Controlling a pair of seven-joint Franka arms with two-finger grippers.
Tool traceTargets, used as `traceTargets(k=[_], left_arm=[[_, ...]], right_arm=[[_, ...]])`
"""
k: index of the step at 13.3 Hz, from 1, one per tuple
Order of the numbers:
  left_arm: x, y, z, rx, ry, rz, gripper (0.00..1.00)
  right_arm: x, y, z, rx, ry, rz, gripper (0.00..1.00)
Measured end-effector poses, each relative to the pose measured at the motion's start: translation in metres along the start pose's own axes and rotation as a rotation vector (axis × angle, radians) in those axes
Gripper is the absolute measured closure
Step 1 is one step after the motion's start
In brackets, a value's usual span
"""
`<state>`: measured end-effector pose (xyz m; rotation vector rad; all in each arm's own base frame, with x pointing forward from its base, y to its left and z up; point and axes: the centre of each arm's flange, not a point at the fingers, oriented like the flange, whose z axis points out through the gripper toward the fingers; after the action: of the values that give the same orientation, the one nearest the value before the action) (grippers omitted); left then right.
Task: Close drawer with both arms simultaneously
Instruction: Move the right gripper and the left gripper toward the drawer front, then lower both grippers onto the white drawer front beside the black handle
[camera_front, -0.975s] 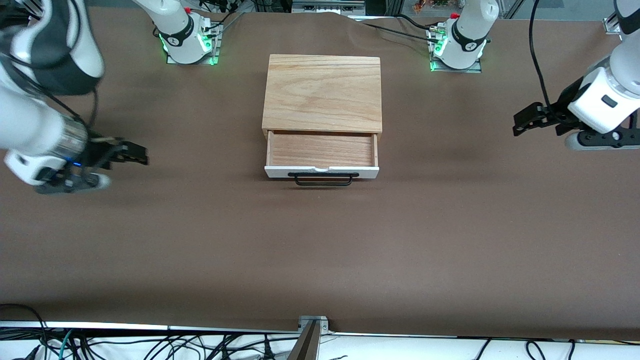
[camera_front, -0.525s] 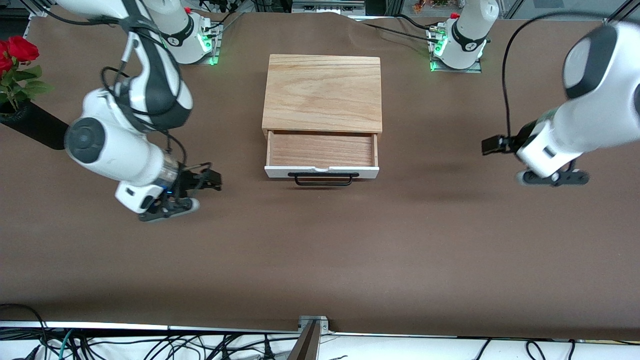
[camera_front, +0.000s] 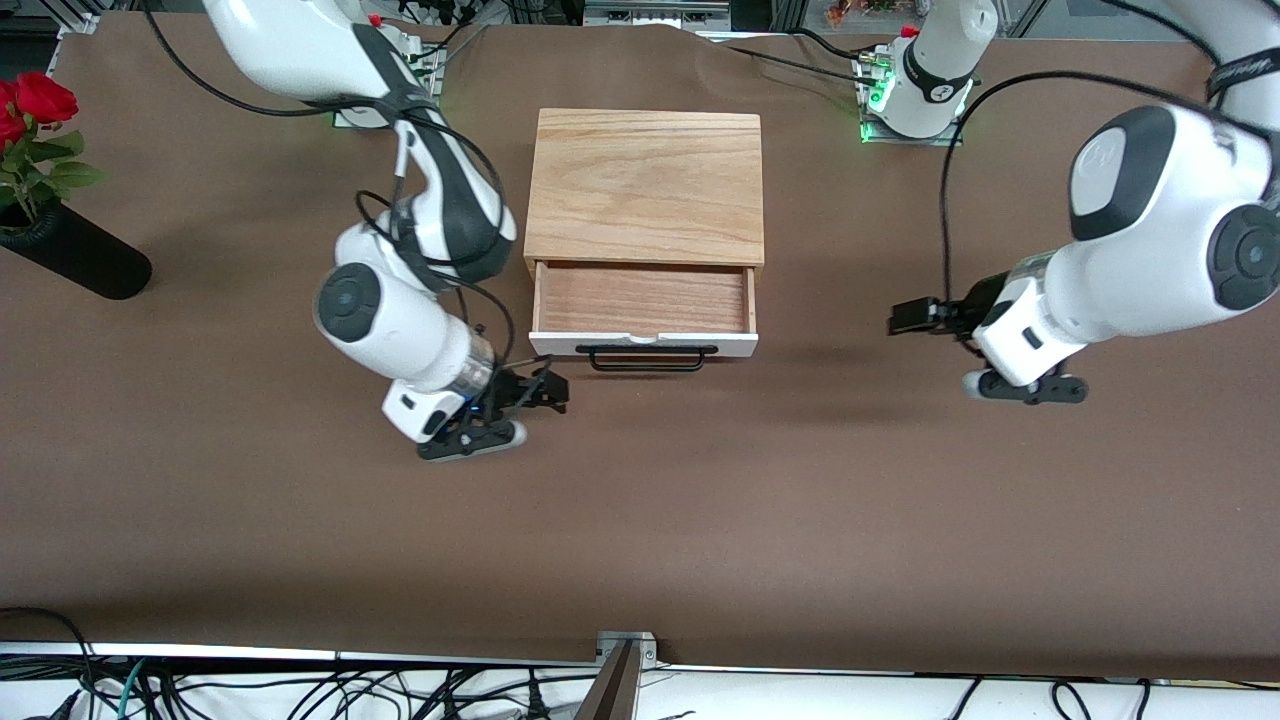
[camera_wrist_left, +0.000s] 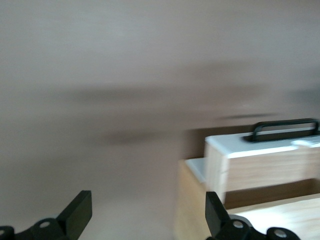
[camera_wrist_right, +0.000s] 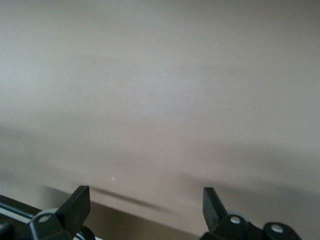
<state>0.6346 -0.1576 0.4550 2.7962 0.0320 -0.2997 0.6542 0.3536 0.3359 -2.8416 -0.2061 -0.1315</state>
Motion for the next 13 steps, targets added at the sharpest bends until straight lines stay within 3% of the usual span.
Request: traceTargets(k=[2, 5, 9, 11, 13], left_arm=[[0.018, 0.033, 0.052, -0.072, 0.010, -0.013, 0.00], [0.017, 0.089, 0.120, -0.067, -0.005, -0.006, 0.00], [0.018, 0.100, 0.158, -0.054, -0.042, -0.004, 0.00], [0.020, 0.108, 0.177, -0.097, -0.044, -0.021, 0.00], [0.023, 0.111, 0.186, -0.151, -0.049, -0.052, 0.00]], right_arm=[[-0.007, -0.013, 0.017, 0.005, -0.018, -0.005, 0.00], [-0.011, -0.016, 0.022, 0.029, -0.051, 0.015, 0.00], [-0.028, -0.025, 0.030, 0.029, -0.186, 0.011, 0.00], [-0.036, -0.025, 0.032, 0.020, -0.259, 0.008, 0.00], [-0.040, -0.024, 0.033, 0.023, -0.295, 0.014, 0.00]])
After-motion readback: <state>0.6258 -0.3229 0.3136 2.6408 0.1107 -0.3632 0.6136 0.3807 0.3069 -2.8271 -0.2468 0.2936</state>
